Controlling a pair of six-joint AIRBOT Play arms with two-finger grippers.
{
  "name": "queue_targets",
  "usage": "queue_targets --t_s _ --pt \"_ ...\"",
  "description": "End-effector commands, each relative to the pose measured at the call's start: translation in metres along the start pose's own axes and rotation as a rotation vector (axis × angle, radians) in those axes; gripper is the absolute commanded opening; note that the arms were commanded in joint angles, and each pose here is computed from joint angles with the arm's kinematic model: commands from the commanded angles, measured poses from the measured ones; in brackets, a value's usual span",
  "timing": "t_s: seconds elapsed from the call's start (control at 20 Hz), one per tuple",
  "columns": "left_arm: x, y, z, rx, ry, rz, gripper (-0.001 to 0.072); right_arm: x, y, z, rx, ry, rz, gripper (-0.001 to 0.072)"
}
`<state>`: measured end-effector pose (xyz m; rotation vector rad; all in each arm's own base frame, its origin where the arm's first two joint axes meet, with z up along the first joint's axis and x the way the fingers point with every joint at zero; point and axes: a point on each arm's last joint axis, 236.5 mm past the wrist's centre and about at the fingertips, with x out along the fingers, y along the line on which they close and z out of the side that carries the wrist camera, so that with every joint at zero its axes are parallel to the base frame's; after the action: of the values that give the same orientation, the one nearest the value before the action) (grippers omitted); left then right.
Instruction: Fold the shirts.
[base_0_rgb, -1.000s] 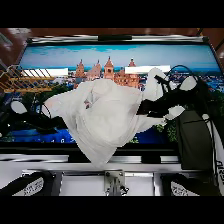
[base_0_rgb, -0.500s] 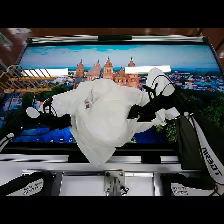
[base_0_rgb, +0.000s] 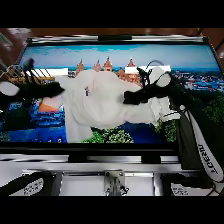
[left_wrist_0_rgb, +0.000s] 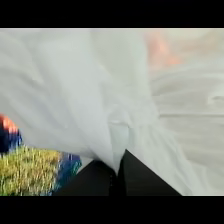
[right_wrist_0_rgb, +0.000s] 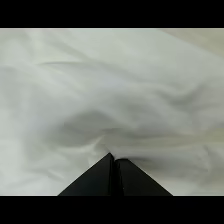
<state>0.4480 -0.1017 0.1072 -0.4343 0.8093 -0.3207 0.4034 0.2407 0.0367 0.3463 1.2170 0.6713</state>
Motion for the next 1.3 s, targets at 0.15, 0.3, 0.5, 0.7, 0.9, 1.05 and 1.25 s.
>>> queue_targets --t_s 0.15,0.3,0.5,0.7,0.9,1.05,1.25 --pt "-0.135 -0.111 0.17 0.238 -0.461 -0.118 0.0042 -0.141 0.07 0.084 -0.233 -0.365 -0.034 0.0058" --pt "-0.205 -0.162 0.205 0.299 -0.629 -0.203 0.0042 -0.211 0.096 0.089 -0.322 -0.516 -0.127 0.0058" --pt "-0.263 -0.207 0.229 0.256 -0.803 -0.36 0.0042 -0.32 0.12 0.086 -0.346 -0.77 -0.285 0.0058" --pt "-0.219 -0.189 0.24 0.1 -0.733 -0.396 0.0042 -0.342 0.137 0.05 -0.233 -0.765 -0.231 0.0058" --pt "-0.172 -0.168 0.244 0.035 -0.663 -0.4 0.0042 -0.222 0.119 -0.022 -0.129 -0.278 -0.123 0.0059" --pt "-0.161 -0.153 0.231 0.1 -0.585 -0.359 0.0042 -0.087 0.112 -0.092 -0.114 -0.021 -0.073 0.0059" --pt "-0.129 -0.117 0.123 0.286 -0.086 -0.292 0.0041 -0.014 0.053 -0.167 -0.054 0.197 -0.215 0.0138"
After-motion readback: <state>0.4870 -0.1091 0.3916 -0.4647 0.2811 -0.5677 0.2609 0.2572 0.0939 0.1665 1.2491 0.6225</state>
